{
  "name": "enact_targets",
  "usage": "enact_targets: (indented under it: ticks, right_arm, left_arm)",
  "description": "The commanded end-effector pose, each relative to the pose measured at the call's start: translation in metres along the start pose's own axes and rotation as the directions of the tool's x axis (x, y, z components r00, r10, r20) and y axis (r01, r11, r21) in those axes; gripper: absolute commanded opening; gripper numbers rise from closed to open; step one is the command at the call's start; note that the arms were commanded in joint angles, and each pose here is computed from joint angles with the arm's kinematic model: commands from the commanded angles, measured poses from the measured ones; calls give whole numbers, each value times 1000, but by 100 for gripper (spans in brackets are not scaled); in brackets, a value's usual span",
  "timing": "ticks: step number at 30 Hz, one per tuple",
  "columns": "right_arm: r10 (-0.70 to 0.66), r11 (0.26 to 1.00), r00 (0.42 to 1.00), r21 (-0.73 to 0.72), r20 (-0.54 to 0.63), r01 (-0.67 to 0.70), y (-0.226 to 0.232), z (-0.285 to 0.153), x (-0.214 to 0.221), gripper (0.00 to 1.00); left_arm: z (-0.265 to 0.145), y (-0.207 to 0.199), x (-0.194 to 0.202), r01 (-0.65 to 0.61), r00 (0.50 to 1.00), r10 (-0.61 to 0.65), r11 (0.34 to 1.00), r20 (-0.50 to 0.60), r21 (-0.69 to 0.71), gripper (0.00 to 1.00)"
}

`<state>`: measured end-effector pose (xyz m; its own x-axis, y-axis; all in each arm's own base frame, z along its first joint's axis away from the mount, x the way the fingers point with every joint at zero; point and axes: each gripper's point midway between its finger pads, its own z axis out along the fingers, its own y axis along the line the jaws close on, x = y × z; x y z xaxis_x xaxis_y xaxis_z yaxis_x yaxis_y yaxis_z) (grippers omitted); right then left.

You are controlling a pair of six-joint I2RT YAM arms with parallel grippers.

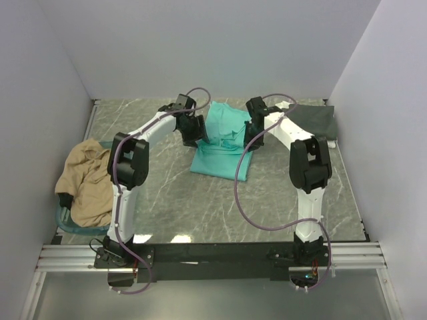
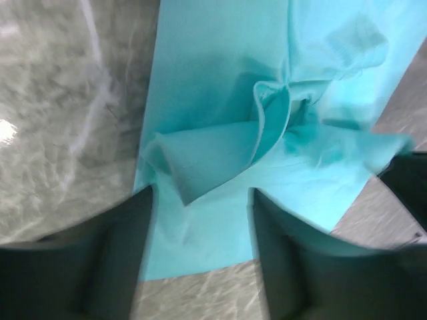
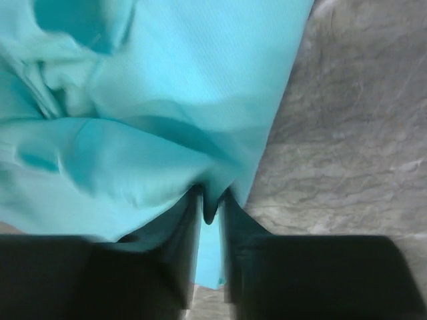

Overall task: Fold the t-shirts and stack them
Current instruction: Fold the tshirt

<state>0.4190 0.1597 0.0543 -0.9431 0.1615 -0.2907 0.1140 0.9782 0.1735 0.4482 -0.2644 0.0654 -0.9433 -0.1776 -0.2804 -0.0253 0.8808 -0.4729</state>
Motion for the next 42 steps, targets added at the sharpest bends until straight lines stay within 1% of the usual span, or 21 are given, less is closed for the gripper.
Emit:
enact_targets:
  ticks: [1, 3, 4, 6, 8, 10, 11, 12, 14, 15, 17, 18, 23, 24, 27, 35, 42]
  right_arm:
    - [0, 1000, 999, -28, 34, 1, 4, -17, -23, 38]
    - [-1, 999, 999, -40, 41, 3, 7, -21, -29, 46]
    - [-1, 999, 998, -47, 55, 4, 9, -27, -35, 50]
    - [-2, 998, 997, -58, 74, 6, 11, -36, -40, 51]
    - [-4, 996, 995, -90, 98, 13, 17, -48, -42, 52]
    - [-1, 995, 996, -104, 95, 11, 17, -49, -36, 52]
    - [-4, 993, 995, -114, 100, 16, 19, -54, -34, 52]
    - [-3, 994, 997, -108, 76, 11, 15, -50, -23, 52]
    - [0, 992, 996, -125, 86, 11, 16, -55, -17, 52]
    - [4, 993, 998, -119, 56, 3, 10, -48, -5, 52]
    - [13, 989, 998, -150, 58, -4, 13, -52, 2, 52]
    - [16, 990, 999, -143, 28, -12, 7, -45, 16, 52]
    - [32, 982, 999, -185, -5, -33, 7, -40, 43, 52]
    - [37, 983, 999, -181, -28, -42, 3, -35, 52, 52]
    - [51, 977, 997, -203, -52, -61, 4, -28, 63, 52]
    - [42, 975, 995, -212, -86, -59, 5, -14, 73, 50]
    - [46, 978, 992, -196, -117, -68, -1, -4, 84, 49]
  left_arm:
    - [-21, -23, -29, -12, 997, 5, 996, 76, 86, 71]
    - [-31, -33, -37, -21, 994, 8, 993, 108, 114, 82]
    - [-35, -37, -41, -28, 992, 11, 991, 126, 128, 84]
    - [-46, -42, -42, -37, 989, 16, 989, 147, 144, 86]
    - [-52, -41, -39, -44, 987, 20, 988, 160, 148, 86]
    - [-59, -39, -35, -53, 984, 27, 988, 175, 145, 86]
    - [-53, -28, -24, -44, 988, 26, 992, 149, 122, 85]
    - [-52, -24, -19, -42, 990, 26, 993, 142, 112, 84]
    - [-51, -13, -3, -36, 992, 24, 995, 121, 97, 84]
    - [-50, -9, 3, -34, 993, 23, 995, 117, 94, 83]
    - [-52, -2, 16, -29, 994, 18, 995, 110, 97, 83]
    - [-52, 0, 21, -26, 994, 16, 995, 107, 96, 82]
    - [-44, 18, 43, -10, 998, 5, 998, 70, 68, 81]
    - [-42, 20, 45, -8, 998, 4, 998, 66, 66, 81]
    - [-36, 27, 52, 0, 999, -2, 999, 47, 52, 79]
    - [-25, 31, 52, 21, 999, -23, 999, 31, 35, 73]
    - [-16, 39, 66, 56, 998, -56, 998, 0, 9, 69]
